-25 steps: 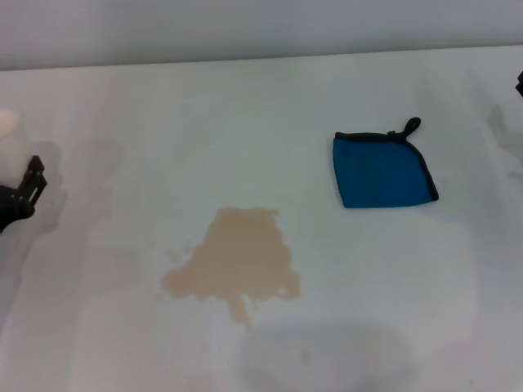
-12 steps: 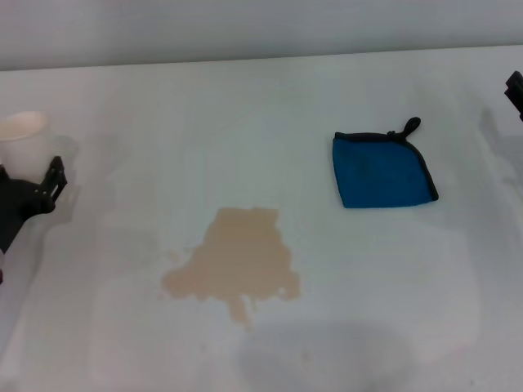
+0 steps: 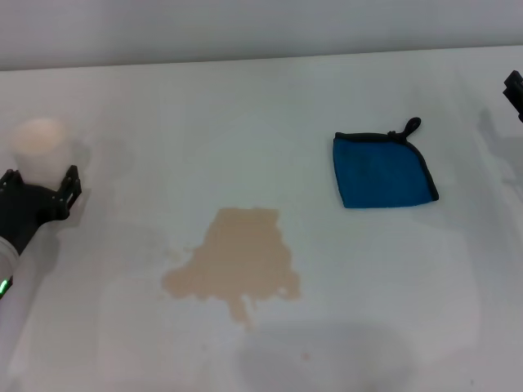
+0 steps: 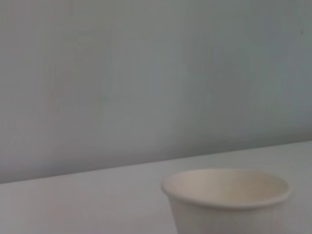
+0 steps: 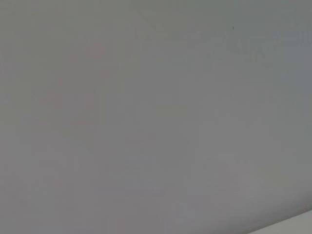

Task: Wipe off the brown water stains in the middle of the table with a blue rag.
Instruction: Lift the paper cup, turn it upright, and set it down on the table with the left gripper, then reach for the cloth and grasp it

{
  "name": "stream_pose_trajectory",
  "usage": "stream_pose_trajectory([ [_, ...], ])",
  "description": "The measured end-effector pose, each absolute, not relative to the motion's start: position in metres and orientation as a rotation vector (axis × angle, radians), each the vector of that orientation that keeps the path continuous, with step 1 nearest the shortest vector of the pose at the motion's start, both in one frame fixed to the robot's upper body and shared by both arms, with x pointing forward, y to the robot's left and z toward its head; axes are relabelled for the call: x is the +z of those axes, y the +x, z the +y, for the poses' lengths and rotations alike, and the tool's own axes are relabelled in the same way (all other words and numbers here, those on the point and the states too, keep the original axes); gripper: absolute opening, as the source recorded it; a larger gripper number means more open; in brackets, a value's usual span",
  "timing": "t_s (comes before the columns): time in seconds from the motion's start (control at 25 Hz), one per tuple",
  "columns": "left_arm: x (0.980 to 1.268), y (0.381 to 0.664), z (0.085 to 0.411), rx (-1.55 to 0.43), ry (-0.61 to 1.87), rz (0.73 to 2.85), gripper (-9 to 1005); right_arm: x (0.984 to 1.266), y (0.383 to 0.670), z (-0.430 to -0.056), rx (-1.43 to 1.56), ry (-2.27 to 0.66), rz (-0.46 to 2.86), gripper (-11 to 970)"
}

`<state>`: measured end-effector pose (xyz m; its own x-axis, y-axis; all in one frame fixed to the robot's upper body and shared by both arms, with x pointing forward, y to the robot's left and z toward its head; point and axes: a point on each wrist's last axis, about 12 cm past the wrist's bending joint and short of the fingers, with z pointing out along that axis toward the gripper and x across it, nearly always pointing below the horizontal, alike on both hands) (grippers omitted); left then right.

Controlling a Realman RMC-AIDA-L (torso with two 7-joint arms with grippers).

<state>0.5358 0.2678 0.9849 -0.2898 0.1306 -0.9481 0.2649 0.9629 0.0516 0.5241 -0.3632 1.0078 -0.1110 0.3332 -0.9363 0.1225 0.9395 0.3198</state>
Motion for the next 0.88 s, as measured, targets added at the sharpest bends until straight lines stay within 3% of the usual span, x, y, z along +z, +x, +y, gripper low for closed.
stream_pose_trajectory([
  [0.6,0.977,0.521,0.264,-0.157,0.271,1.893,631,1.008,0.524,-0.363,0.185,0.350,1.683,867],
  [0.68,0.975,0.518,0.263,-0.147,0.287,1.894,749,1.008,0.524,-0.363,0.185,0.350,1.683,867],
  [0.88,0.972,0.508,0.262,-0.142,0.289,1.884,869,1.010,0.525,-0.363,0.190,0.344,1.668,867],
])
